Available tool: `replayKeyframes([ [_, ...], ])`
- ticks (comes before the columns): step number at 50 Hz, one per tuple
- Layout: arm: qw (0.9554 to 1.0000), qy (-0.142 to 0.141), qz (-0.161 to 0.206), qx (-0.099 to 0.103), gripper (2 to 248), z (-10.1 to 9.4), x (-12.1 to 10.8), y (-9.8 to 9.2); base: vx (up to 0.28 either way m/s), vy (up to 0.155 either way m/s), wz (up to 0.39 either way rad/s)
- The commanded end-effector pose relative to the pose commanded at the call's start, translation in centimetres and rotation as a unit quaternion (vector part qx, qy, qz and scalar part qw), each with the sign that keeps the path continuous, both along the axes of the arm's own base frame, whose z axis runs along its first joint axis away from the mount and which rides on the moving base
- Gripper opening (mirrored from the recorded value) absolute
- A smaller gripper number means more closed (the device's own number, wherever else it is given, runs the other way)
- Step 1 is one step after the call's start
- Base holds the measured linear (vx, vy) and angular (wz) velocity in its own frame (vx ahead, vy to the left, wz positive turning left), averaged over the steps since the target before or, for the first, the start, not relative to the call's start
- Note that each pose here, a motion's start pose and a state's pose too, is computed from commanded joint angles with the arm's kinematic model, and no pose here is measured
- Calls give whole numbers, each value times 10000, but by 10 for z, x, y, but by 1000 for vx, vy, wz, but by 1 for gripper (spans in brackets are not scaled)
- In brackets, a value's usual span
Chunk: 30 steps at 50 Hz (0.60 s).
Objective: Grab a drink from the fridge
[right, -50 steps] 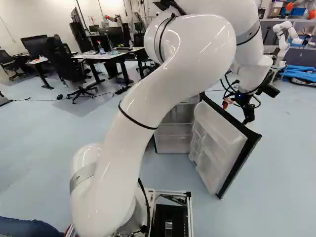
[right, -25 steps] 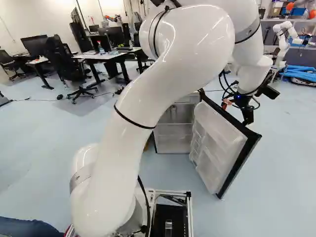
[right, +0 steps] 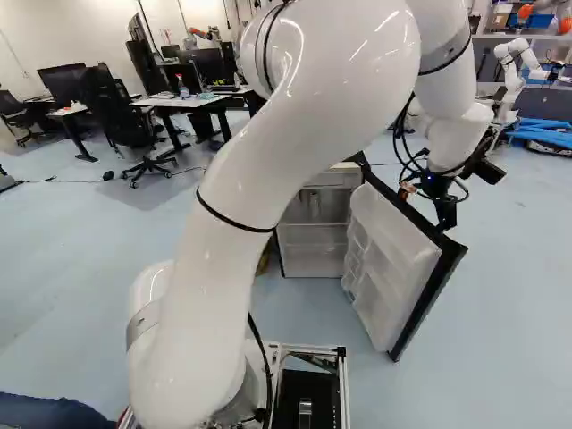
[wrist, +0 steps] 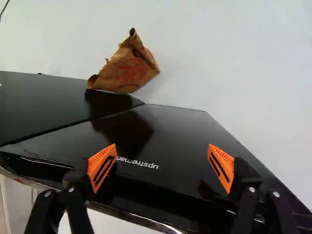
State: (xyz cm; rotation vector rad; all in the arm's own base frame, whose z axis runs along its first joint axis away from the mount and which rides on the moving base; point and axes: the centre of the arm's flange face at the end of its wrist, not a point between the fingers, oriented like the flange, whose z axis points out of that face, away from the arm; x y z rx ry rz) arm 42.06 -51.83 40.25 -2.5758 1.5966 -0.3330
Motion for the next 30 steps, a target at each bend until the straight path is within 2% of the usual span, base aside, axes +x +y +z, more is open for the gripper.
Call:
replayKeyframes([
  [30,9998,106,-36,138,247,0,-22,21,0,0,0],
])
